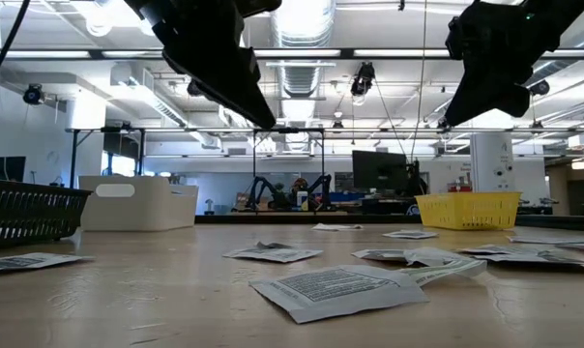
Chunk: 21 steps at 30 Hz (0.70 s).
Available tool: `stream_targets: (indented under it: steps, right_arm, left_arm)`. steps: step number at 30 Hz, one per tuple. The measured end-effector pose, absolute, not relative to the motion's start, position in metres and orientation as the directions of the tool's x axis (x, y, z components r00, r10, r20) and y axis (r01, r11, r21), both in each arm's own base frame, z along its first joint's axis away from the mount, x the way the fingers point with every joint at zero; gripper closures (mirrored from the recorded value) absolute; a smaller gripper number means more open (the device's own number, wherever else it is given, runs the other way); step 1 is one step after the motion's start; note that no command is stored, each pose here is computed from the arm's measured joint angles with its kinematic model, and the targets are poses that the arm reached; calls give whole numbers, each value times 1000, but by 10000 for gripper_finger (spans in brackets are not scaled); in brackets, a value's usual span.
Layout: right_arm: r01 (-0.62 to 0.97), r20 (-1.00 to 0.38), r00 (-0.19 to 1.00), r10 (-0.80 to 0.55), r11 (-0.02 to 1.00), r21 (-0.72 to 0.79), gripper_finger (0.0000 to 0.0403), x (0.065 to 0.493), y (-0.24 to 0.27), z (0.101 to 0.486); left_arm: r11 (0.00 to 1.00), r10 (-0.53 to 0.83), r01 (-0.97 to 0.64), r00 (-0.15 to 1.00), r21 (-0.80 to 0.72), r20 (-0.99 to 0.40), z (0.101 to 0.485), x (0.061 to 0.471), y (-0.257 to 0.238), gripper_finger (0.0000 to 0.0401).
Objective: Pick & Place First Aid Supplies
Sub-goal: Put the gray towelette pack into the white bin
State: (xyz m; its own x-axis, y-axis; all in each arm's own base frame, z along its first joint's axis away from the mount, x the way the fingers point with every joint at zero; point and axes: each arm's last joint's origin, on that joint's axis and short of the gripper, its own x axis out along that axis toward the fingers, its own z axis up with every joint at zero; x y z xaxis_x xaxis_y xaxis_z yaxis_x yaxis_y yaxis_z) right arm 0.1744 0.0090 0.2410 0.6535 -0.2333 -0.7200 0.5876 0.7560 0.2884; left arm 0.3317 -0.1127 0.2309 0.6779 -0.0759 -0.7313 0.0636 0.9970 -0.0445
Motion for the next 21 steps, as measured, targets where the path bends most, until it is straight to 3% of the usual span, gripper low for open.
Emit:
stream_targets:
  steps: [5,14,21]
  right_arm:
    - [594,-717,651,-249,754,279,330,174,8,241]
    - [598,-725,643,-249,754,271,341,174,8,237]
    - [601,-728,638,-250,753,268,343,173,8,235]
  left_arm:
    - [996,-82,71,691,-45,-718,233,333,-113,250]
    - [995,-60,100,627,4,-777,201,346,-118,250]
    - [996,-40,92,591,18,-806,199,362,-119,250]
